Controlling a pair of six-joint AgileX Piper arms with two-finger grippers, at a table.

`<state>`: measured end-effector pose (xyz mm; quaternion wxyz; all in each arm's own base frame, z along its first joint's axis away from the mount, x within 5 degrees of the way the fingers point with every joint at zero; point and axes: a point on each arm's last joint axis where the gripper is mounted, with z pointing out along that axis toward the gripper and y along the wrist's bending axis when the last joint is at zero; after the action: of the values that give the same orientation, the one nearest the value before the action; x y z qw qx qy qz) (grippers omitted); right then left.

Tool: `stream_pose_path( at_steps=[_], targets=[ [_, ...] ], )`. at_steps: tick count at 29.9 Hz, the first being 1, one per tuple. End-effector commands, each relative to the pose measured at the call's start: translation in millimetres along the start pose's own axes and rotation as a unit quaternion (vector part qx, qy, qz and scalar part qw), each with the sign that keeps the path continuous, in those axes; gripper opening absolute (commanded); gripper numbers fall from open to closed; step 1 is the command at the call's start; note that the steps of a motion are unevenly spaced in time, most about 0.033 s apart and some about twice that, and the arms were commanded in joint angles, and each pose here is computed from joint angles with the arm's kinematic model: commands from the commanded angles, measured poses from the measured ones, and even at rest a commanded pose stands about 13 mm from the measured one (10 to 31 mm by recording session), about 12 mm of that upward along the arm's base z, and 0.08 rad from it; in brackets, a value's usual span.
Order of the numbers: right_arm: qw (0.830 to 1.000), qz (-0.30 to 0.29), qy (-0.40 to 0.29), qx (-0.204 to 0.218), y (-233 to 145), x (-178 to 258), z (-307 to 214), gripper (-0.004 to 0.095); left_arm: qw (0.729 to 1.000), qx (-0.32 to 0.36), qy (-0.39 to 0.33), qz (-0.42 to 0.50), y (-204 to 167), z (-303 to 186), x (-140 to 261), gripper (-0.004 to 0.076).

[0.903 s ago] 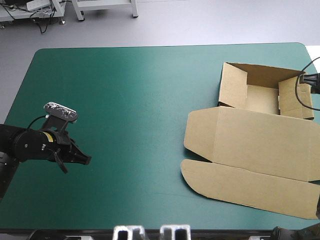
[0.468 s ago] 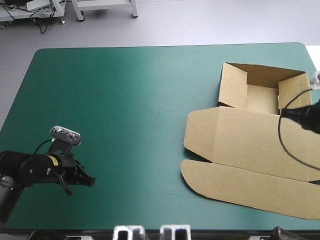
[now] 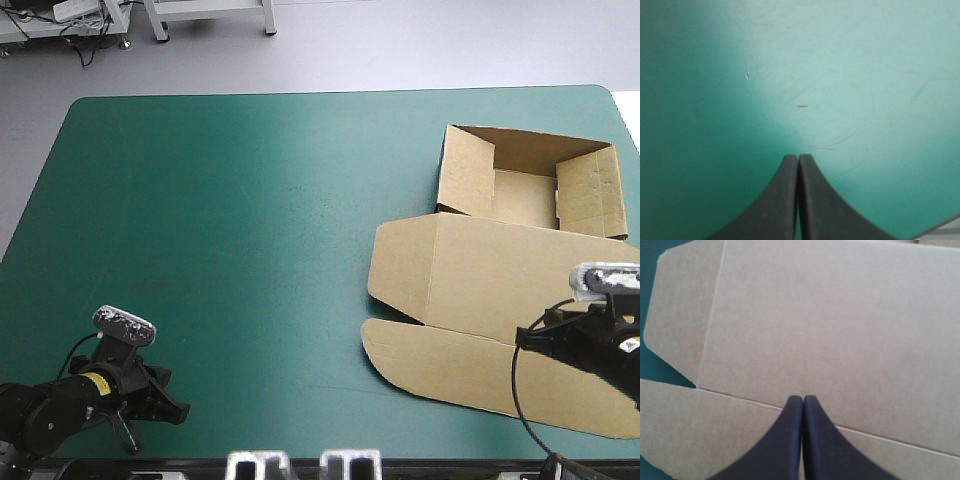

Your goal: Fold the box

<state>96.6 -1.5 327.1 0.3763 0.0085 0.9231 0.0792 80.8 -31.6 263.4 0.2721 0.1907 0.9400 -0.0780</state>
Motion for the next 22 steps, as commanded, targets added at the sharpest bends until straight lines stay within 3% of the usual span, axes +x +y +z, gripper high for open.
stream_pose_path(
  at_steps=[1,7,13,16,22],
  targets=[
    [0.999,0.0,-0.053,0.012,1.8,13.9,2.7,-0.0013,0.999,0.006,-0.046,-0.005,-2.9,-5.6,-0.9,-0.0009],
    [0.996,0.001,-0.081,0.039,3.1,48.9,9.5,-0.0013,0.998,0.004,-0.065,-0.004,-4.0,-10.8,2.8,-0.0009],
    [0.99,-0.012,-0.117,0.081,4.2,57.2,-3.8,-0.0013,0.998,0.004,-0.069,-0.003,-4.2,-11.8,3.1,-0.0009],
    [0.989,-0.023,-0.122,0.074,5.6,58.7,-5.9,-0.0013,0.998,0.004,-0.069,-0.003,-4.2,-11.8,3.1,-0.0009],
    [0.989,-0.081,-0.118,0.021,11.6,60.0,-6.4,-0.0013,0.998,0.004,-0.069,-0.003,-4.2,-11.8,3.1,-0.0009]
  ],
)
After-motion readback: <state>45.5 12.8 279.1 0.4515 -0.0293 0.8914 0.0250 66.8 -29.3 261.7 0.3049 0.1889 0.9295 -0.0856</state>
